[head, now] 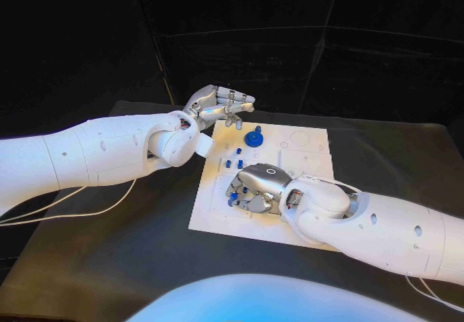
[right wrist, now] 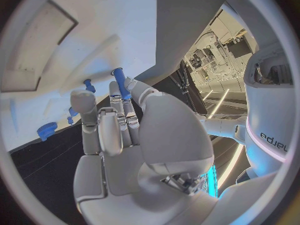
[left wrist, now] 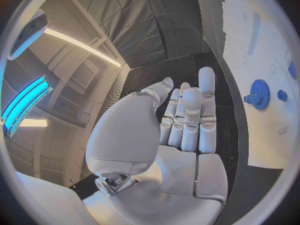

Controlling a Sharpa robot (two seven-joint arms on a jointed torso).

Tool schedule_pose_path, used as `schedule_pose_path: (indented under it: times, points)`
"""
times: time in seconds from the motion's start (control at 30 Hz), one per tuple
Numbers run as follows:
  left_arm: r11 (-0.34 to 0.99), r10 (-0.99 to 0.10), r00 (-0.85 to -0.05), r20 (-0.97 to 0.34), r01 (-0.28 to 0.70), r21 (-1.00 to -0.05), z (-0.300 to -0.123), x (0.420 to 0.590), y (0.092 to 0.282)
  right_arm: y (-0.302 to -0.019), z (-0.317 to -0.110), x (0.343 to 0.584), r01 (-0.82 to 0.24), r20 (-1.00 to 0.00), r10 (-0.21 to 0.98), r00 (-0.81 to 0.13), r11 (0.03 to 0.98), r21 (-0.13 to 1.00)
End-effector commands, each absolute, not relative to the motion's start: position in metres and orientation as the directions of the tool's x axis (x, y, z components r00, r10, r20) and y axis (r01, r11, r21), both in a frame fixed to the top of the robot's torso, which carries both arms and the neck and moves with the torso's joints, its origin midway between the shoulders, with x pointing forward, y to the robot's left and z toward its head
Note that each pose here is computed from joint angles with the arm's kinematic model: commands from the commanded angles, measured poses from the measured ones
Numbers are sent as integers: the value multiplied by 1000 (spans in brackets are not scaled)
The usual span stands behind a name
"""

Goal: Assemble the parts on the task board

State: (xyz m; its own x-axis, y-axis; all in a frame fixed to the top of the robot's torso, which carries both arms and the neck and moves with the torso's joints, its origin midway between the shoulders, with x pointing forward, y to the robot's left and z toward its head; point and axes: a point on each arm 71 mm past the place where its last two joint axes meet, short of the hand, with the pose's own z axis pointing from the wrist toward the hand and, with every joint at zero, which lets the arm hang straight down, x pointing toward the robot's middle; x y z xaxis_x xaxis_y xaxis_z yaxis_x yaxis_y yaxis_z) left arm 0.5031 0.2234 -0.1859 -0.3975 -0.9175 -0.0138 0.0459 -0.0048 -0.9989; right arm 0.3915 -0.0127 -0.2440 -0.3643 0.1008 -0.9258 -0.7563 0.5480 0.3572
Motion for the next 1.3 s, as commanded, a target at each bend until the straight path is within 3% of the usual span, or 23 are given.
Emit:
schedule_pose_path:
  times: [0.03,1.3]
  points:
    - [-14,-914,-405,-7,49,-999,-184,503,222,-11,-242,390,-767,-927,107,-359,532,359]
    - [-13,-914,-405,-8,49,-999,-185,503,222,-11,-248,393,-763,-938,45,-344,568,307]
